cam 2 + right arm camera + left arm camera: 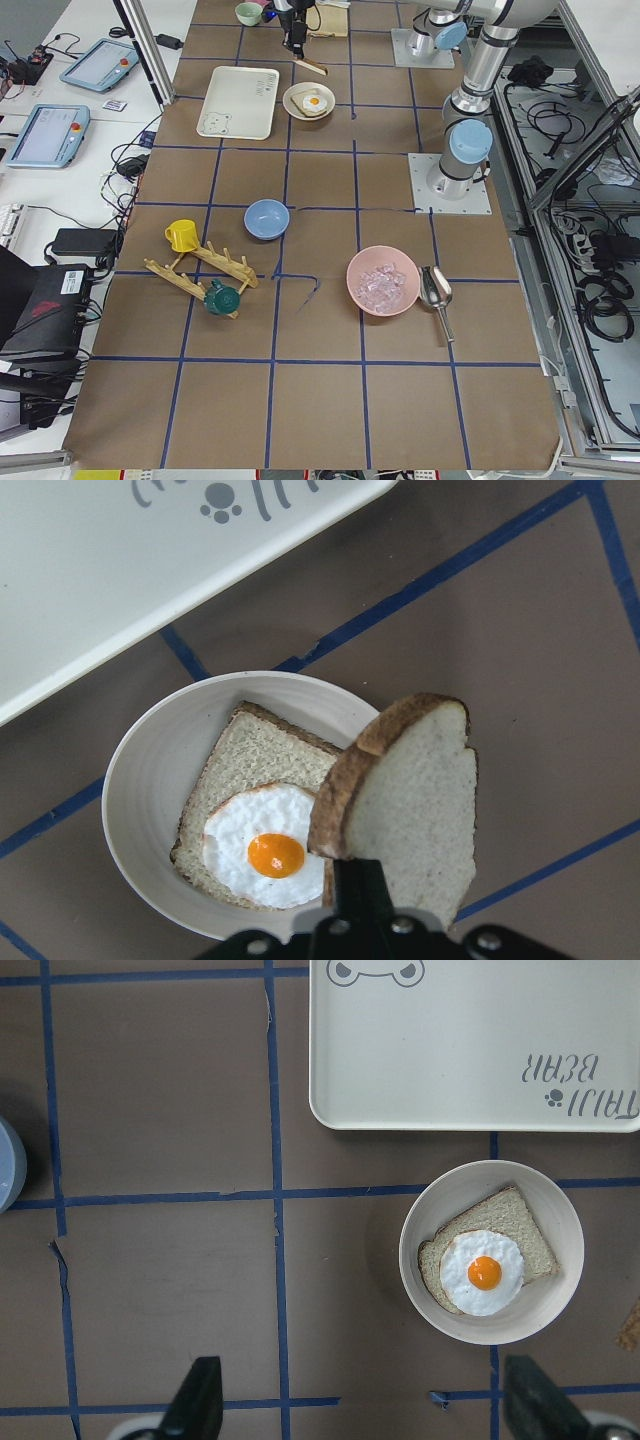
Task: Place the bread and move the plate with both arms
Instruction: 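Carry the bread slice with the right gripper over the egg toast plate, then lay the bread onto the egg toast and open the right gripper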
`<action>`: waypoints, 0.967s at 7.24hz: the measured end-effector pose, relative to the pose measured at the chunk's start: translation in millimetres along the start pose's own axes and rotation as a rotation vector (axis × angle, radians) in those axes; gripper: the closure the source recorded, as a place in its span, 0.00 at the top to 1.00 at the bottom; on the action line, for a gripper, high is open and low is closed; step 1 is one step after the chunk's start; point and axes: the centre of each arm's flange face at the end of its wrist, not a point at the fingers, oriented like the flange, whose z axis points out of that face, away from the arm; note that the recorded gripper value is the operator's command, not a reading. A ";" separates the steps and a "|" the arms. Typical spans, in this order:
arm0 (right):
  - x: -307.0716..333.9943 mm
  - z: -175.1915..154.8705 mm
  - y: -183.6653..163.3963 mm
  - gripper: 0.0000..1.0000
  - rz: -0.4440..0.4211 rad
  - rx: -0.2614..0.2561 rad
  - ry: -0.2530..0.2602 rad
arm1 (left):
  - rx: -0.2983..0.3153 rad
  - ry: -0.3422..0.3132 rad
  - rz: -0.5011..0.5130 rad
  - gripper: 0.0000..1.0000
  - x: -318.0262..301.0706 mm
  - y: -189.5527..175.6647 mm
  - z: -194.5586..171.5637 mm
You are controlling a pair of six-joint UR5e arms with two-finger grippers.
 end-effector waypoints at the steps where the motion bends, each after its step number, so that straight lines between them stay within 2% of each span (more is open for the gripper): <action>1: -8.3 6.5 3.4 0.00 0.030 -0.011 -0.018 | 0.000 0.000 0.001 1.00 0.2 0.2 0.2; 4: -24.5 29.7 6.8 0.00 0.112 -0.077 -0.050 | -0.001 0.000 0.002 1.00 0.3 0.1 0.5; 6: -30.9 38.7 11.0 0.00 0.129 -0.095 -0.050 | 0.001 0.001 0.001 1.00 0.2 -0.6 -0.8; 7: -33.2 40.4 9.8 0.48 0.126 -0.089 -0.059 | 0.002 0.001 0.001 1.00 -0.1 -0.4 -1.1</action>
